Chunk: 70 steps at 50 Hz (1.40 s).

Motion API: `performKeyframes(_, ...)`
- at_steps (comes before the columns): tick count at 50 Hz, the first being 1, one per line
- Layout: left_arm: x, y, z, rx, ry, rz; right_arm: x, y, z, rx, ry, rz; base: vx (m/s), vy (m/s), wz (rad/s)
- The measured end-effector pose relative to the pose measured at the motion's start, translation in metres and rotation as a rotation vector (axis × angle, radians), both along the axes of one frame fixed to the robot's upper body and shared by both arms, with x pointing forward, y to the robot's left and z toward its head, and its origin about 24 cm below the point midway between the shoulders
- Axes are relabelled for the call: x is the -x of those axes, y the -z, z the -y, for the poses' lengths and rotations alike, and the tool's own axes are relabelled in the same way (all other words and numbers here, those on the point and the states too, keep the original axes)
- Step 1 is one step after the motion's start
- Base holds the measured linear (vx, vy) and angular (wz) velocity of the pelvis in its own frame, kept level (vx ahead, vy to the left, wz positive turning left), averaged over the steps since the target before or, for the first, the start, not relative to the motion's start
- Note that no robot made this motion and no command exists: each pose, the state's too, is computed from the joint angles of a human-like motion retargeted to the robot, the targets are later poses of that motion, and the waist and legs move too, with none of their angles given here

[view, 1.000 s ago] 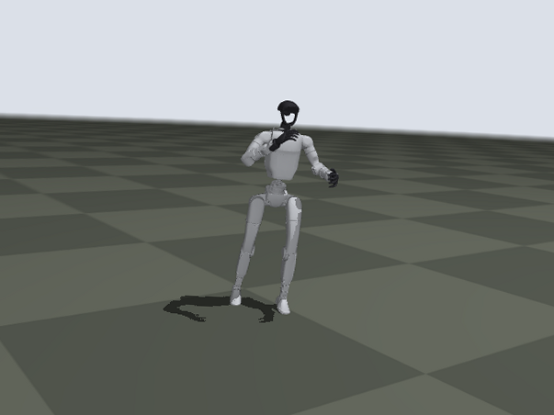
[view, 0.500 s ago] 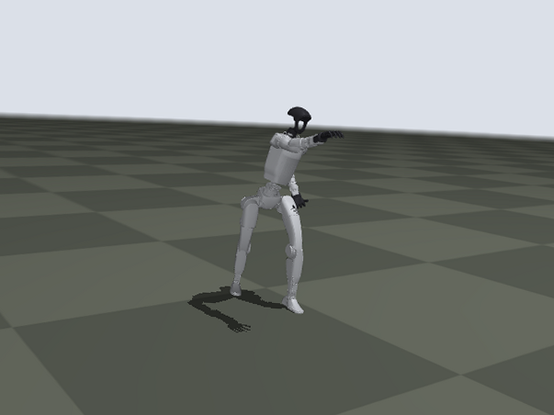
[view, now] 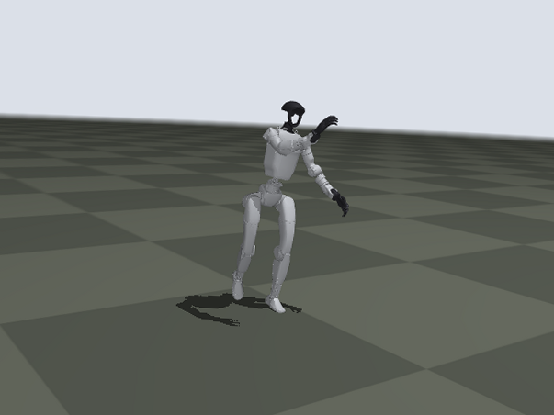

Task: Kungfu

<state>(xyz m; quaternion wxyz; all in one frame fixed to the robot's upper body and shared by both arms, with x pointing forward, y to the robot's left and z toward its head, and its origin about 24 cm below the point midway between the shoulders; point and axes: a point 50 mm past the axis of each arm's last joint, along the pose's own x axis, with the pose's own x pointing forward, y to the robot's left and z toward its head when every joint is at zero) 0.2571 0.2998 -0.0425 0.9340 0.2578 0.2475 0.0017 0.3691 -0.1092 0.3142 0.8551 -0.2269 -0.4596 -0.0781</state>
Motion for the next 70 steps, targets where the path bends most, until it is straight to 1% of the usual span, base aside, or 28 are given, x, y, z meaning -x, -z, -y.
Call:
performKeyframes(3,-0.084,-0.06,0.073,0.075,0.187,0.249,0.049,-0.024,-0.045,0.011,-0.33,0.15,0.32,0.1,0.04)
performKeyframes(6,-0.133,-0.144,0.16,0.174,0.393,0.544,0.107,-0.041,-0.079,0.126,-0.646,0.248,0.34,0.1,0.38)
performKeyframes(9,-0.136,-0.236,0.237,0.384,0.561,0.884,0.162,-0.047,-0.099,0.263,-0.874,0.343,0.37,0.13,0.74)
performKeyframes(12,-0.109,-0.324,0.282,0.597,0.716,1.209,0.197,-0.047,-0.105,0.352,-0.951,0.433,0.52,0.06,0.76)
performKeyframes(15,-0.076,-0.379,0.299,0.659,0.828,1.439,0.208,-0.048,-0.1,0.36,-0.969,0.472,0.55,-0.02,0.74)
performKeyframes(18,-0.054,-0.406,0.3,0.62,0.905,1.585,0.206,-0.052,-0.093,0.357,-0.984,0.45,0.79,-0.15,0.52)
performKeyframes(20,-0.046,-0.41,0.302,0.595,0.926,1.637,0.208,-0.052,-0.092,0.34,-1.0,0.447,0.74,-0.16,0.53)
performKeyframes(25,-0.04,-0.406,0.309,0.775,0.9,1.645,0.211,-0.054,-0.092,0.353,-0.966,0.507,0.84,-0.3,0.58)
performKeyframes(28,-0.051,-0.396,0.301,0.729,0.864,1.609,0.201,-0.049,-0.097,0.321,-0.974,0.448,1.03,-0.39,0.2)
performKeyframes(30,-0.065,-0.374,0.293,0.69,0.792,1.55,0.189,-0.037,-0.103,0.291,-0.992,0.374,1.0,-0.16,0.18)
performKeyframes(32,-0.08,-0.345,0.287,0.626,0.742,1.446,0.174,-0.02,-0.105,0.269,-0.954,0.308,0.46,0.36,0.78)
performKeyframes(34,-0.103,-0.301,0.272,0.514,0.683,1.257,0.155,0.001,-0.11,0.211,-0.914,0.202,0.34,0.09,-0.04)
performKeyframes(37,-0.129,-0.192,0.23,0.314,0.572,0.778,0.12,0.059,-0.121,0.097,-0.867,-0.075,0.61,-0.45,-0.29)
performKeyframes(39,-0.114,-0.099,0.193,0.201,0.513,0.373,0.096,0.118,-0.118,0.047,-0.798,-0.315,0.77,-0.48,-0.9)
performKeyframes(42,-0.04,0.02,0.126,0.043,0.396,-0.274,0.077,0.221,-0.093,0.014,-0.626,-0.689,0.54,-0.46,-1.77)
performKeyframes(45,0.084,0.088,0.061,-0.082,0.218,-0.909,0.093,0.332,-0.045,0.071,-0.397,-1.139,0.45,-0.38,-2.15)
performKeyframes(47,0.181,0.111,0.044,-0.073,0.121,-1.256,0.132,0.404,0.002,0.163,-0.199,-1.528,0.45,-0.08,-1.78)
performKeyframes(48,0.23,0.114,0.04,-0.037,0.084,-1.404,0.164,0.437,0.026,0.219,-0.079,-1.757,0.5,-0.01,-1.67)
performKeyframes(50,0.325,0.109,0.046,0.078,0.044,-1.637,0.246,0.479,0.067,0.343,0.111,-2.234,0.49,0.04,-1.48)
performKeyframes(52,0.4,0.095,0.068,0.213,0.039,-1.78,0.323,0.487,0.102,0.324,0.165,-2.682,0.31,0.09,-0.85)
performKeyframes(53,0.43,0.085,0.079,0.276,0.04,-1.836,0.361,0.483,0.116,0.253,0.149,-2.886,0.28,0.07,-0.2)
performKeyframes(55,0.477,0.062,0.096,0.374,0.052,-1.932,0.427,0.466,0.146,0.032,0.015,-3.151,0.3,0.04,0.44)
performKeyframes(57,0.51,0.039,0.105,0.449,0.088,-2.027,0.484,0.444,0.168,-0.152,-0.096,-3.227,0.25,0.0,0.82)
performKeyframes(60,0.539,0.013,0.114,0.567,0.13,-2.134,0.543,0.415,0.176,-0.241,-0.157,-3.217,0.2,-0.08,0.35)
performKeyframes(62,0.541,0.011,0.114,0.622,0.166,-2.143,0.56,0.408,0.167,-0.263,-0.222,-3.17,0.06,-0.14,-0.49)
performKeyframes(65,0.524,0.026,0.107,0.645,0.262,-2.088,0.568,0.403,0.147,-0.299,-0.418,-3.108,0.05,-0.12,-0.21)
performKeyframes(67,0.497,0.044,0.096,0.64,0.38,-1.991,0.559,0.405,0.138,-0.291,-0.572,-3.071,0.05,-0.1,0.14)
performKeyframes(70,0.452,0.061,0.08,0.627,0.562,-1.795,0.526,0.408,0.131,-0.182,-0.784,-2.925,0.08,-0.07,0.04)
